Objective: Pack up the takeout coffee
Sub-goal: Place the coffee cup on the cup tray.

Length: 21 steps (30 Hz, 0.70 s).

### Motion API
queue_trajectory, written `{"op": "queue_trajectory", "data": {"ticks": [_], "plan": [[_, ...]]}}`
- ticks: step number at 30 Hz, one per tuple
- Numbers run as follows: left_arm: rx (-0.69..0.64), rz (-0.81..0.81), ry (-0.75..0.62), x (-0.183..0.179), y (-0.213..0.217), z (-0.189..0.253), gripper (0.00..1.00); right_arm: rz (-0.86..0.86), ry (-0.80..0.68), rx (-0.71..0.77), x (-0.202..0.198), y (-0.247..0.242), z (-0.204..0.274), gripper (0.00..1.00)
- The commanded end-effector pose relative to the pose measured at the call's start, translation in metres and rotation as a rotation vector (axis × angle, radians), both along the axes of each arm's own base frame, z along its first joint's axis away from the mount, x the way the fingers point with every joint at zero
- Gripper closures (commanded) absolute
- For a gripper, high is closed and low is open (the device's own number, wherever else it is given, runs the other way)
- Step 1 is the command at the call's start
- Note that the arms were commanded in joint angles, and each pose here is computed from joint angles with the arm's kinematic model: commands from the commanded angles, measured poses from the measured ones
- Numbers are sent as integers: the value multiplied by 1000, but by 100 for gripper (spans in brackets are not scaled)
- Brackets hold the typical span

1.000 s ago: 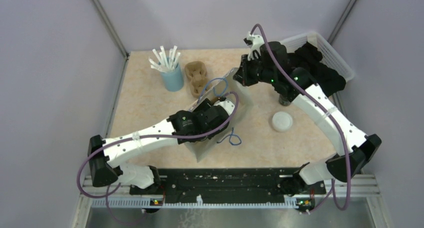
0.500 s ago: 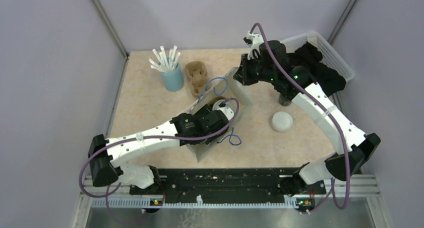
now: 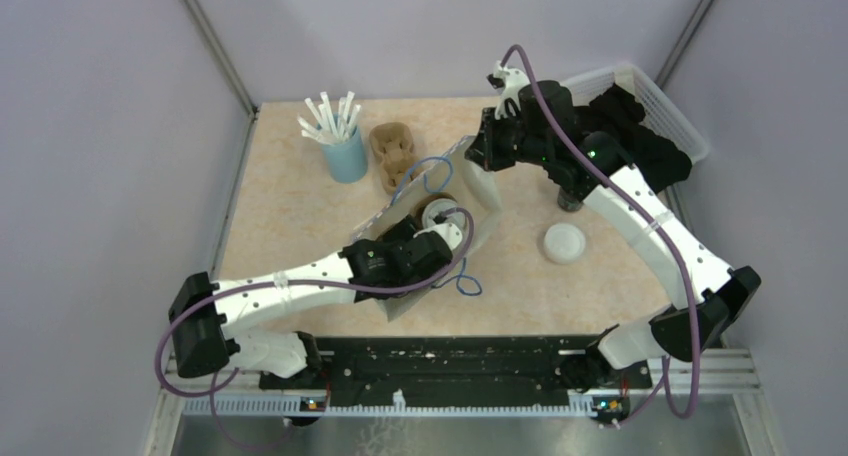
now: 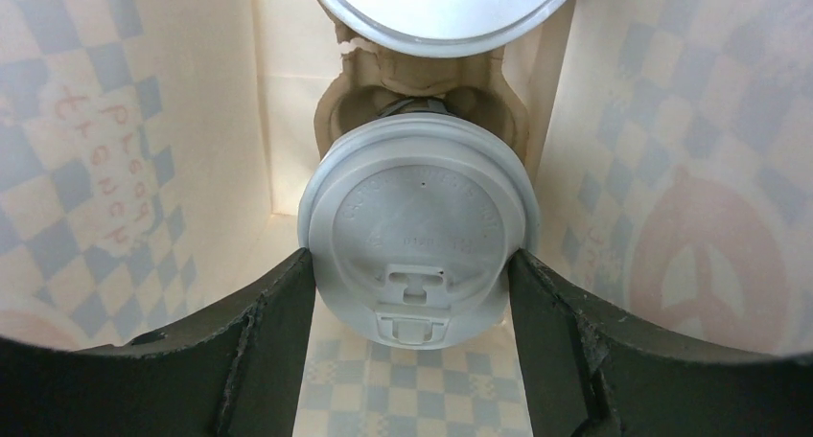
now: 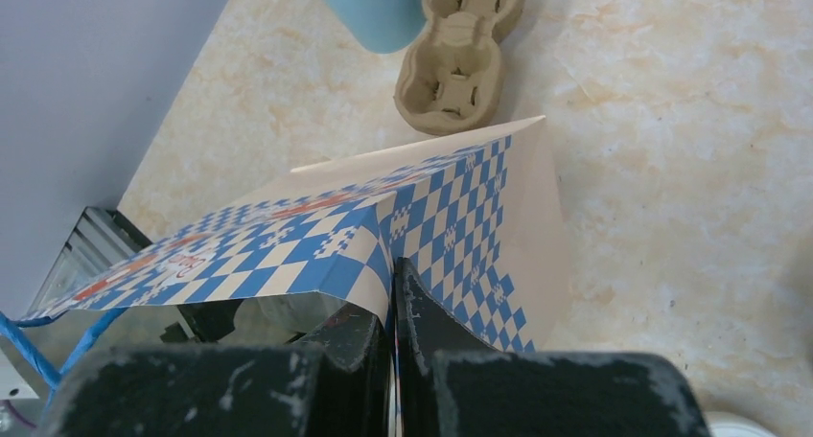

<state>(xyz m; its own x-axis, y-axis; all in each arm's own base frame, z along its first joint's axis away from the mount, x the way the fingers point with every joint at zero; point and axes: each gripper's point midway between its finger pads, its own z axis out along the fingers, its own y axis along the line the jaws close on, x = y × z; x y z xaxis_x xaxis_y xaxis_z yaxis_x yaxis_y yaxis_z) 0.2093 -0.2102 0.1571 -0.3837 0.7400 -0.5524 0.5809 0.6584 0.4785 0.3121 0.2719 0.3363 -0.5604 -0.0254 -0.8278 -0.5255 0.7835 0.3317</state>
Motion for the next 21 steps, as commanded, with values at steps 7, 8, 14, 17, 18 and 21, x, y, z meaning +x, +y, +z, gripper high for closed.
{"op": "queue_trajectory", "data": {"ticks": [7,8,14,17,18,21], "plan": [[16,14,-41,10,5,-12,42,15,-24,79,-5,3,26,100],[13,12,-37,10,4,-13,41,13,-16,81,-6,3,24,100],[1,18,-34,12,5,-19,42,-16,71,61,-8,0,7,100],[3,19,-26,14,5,-21,42,-40,142,56,-6,-6,-5,100],[4,19,-24,14,5,-21,42,-51,176,47,-7,-9,-11,100],[-6,19,-12,15,4,-23,43,-82,271,18,-5,-17,-26,100]]}}
